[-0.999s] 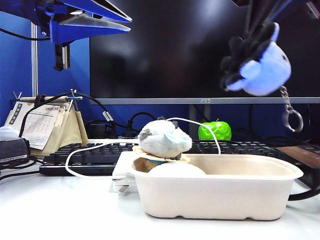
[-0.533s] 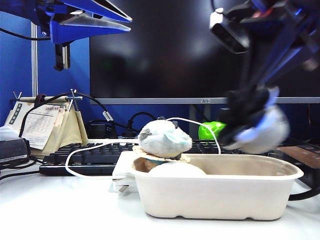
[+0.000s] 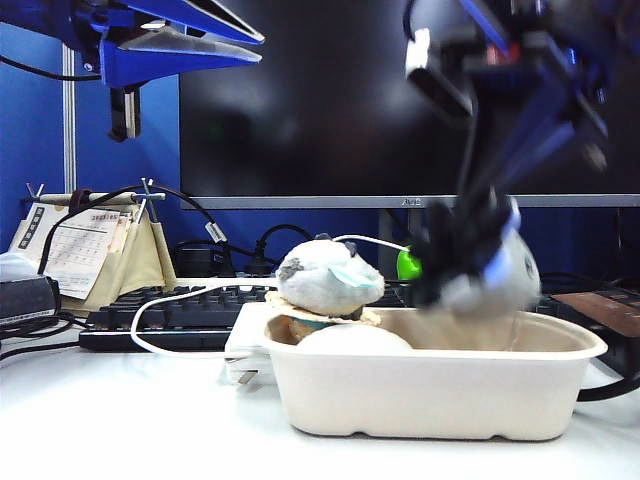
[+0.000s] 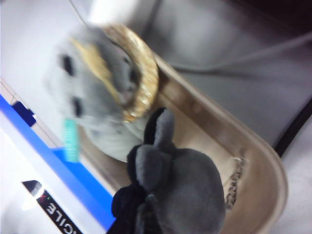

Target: Identity fluffy octopus among items on the table, put them into the paper lunch box.

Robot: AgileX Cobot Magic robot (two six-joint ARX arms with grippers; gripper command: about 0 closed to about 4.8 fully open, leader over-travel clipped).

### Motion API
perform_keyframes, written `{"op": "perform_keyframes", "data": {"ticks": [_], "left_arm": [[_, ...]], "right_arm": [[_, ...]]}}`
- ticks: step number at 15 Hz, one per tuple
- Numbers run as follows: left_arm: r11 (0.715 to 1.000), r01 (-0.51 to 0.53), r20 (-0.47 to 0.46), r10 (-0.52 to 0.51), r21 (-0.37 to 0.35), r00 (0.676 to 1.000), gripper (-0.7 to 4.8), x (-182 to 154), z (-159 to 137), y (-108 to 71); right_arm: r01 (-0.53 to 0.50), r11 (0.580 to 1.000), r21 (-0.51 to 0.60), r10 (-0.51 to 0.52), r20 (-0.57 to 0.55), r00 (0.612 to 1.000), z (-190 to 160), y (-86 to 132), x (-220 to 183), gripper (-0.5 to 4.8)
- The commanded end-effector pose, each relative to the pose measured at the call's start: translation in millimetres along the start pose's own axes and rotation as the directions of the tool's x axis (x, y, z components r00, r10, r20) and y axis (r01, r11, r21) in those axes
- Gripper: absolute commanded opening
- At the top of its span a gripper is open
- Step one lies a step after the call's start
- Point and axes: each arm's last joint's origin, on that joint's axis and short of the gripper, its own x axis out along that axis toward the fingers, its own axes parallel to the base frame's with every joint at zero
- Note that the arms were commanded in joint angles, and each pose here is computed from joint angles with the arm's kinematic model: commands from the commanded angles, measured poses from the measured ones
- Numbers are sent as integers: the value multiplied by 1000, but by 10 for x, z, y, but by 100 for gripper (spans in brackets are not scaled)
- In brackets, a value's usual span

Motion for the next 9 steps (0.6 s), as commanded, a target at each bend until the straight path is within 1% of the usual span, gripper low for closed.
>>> {"op": "perform_keyframes", "data": {"ticks": [1, 4, 6, 9], "left_arm": [[1000, 9, 6, -9, 20, 1000, 57, -5, 16, -16], [1000, 10, 6, -10, 20, 1000, 57, -5, 16, -16], [1000, 10, 6, -10, 20, 1000, 57, -5, 16, -16], [1000, 10, 5, -10, 19, 1000, 57, -5, 15, -16]], "right_arm": [[-10, 1000, -4, 10, 5, 1000, 14, -46, 102, -1], [-9, 1000, -6, 9, 9, 1000, 46, -80, 169, -1], [13, 1000, 7, -12, -16, 1000, 58, -122, 239, -1], [13, 1000, 24, -12, -51, 999, 70, -173, 337, -1]]}}
